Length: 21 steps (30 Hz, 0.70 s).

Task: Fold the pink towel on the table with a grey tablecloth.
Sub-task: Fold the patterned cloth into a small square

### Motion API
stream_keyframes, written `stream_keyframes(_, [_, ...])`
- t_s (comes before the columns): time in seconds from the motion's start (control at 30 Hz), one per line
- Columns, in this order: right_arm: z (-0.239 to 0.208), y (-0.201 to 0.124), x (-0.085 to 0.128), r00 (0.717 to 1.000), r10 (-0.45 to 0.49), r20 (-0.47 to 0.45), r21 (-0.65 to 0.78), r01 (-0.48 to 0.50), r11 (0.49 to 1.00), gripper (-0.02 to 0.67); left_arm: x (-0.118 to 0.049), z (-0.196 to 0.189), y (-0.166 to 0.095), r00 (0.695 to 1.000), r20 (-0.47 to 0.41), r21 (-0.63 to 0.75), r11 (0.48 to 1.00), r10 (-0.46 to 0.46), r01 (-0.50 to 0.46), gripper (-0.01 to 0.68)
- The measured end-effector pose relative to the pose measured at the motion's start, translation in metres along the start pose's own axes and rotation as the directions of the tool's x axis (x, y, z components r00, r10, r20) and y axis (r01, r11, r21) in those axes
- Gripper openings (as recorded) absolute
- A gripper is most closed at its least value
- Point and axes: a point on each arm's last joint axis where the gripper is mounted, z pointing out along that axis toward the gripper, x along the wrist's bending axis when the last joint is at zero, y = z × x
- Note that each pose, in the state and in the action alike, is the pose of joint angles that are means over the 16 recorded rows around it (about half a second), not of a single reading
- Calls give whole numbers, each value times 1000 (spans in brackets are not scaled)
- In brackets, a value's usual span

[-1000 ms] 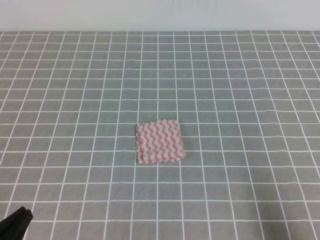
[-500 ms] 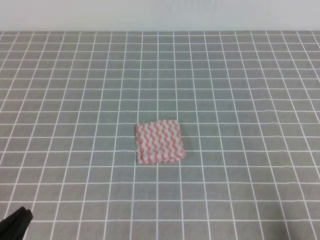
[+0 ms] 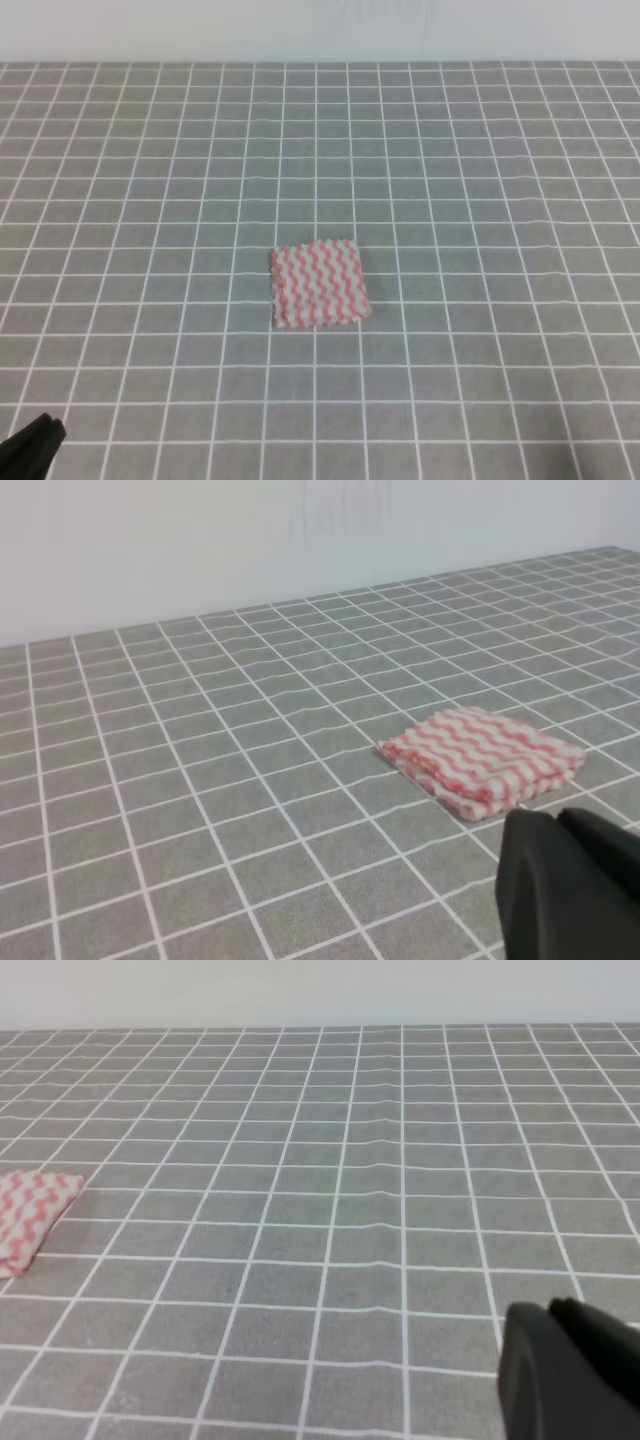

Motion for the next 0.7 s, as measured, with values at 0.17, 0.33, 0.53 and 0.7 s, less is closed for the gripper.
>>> stream_keyframes(0.17, [0, 0, 0, 1000, 0, 0, 0, 0, 1000, -15, 0, 0, 0, 1000, 0, 0, 1000, 0, 0, -1])
stream_keyframes(0.33, [0, -1, 0, 1000, 1, 0, -2, -1, 1000, -15, 0, 0, 0, 1000, -2, 2, 1000, 15, -15, -1])
stream_keyframes(0.53, [0, -2, 0, 1000, 2, 0, -1, -2, 1000, -15, 2, -1, -1, 998, -34, 4, 999, 49, -49, -1])
stream_keyframes(0.7, [0, -2, 0, 1000, 3, 0, -2, -3, 1000, -15, 6, -3, -3, 994, -90, 23, 998, 60, -58, -1])
